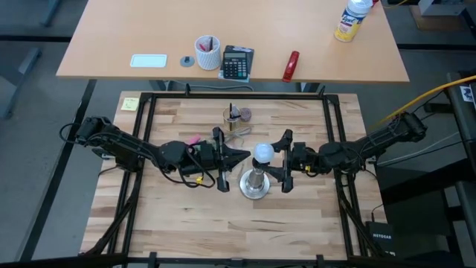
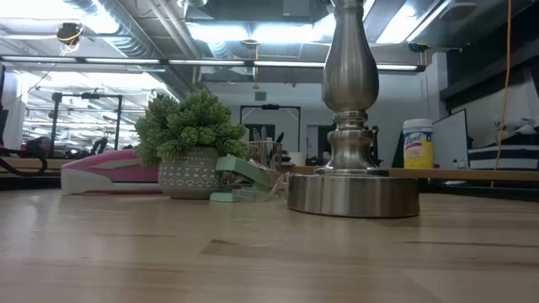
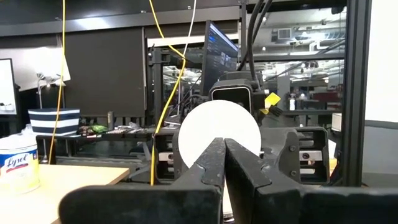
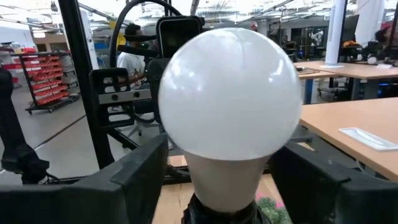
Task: Screw lightbulb
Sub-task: Remove the lightbulb from the lamp
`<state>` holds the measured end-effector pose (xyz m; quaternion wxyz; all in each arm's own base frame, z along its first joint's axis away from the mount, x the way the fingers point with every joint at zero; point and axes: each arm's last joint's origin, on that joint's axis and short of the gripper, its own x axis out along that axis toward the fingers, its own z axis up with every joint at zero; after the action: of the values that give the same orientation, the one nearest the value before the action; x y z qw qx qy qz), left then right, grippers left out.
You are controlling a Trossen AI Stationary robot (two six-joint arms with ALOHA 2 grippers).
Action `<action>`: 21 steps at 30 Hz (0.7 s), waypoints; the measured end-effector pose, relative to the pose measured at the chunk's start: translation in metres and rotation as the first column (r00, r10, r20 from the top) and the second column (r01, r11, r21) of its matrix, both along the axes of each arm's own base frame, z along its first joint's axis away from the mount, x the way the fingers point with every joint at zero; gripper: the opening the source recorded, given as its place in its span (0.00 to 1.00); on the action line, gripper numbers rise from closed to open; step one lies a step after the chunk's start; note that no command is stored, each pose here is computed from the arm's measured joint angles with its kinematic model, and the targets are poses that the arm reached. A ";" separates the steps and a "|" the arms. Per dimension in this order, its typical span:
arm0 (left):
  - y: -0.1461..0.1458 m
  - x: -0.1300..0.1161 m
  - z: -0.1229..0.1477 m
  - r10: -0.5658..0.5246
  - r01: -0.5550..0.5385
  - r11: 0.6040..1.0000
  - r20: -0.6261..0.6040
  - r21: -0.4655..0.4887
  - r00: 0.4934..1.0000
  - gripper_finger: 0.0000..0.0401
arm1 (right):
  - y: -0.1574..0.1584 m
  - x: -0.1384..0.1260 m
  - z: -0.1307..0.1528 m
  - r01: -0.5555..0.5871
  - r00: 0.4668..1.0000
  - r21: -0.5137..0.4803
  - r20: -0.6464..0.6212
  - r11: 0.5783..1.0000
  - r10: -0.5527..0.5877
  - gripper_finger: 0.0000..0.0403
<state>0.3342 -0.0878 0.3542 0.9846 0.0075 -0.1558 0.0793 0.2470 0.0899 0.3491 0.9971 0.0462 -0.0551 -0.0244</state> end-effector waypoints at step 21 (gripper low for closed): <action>0.000 0.000 0.000 0.002 -0.002 1.000 0.000 0.004 1.000 0.00 | 0.000 -0.001 0.005 -0.001 0.999 -0.072 0.050 0.997 0.005 0.46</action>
<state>0.3341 -0.0878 0.3543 0.9845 0.0095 -0.1558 0.0798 0.2464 0.0902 0.3541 0.9965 0.0112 -0.0809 -0.0199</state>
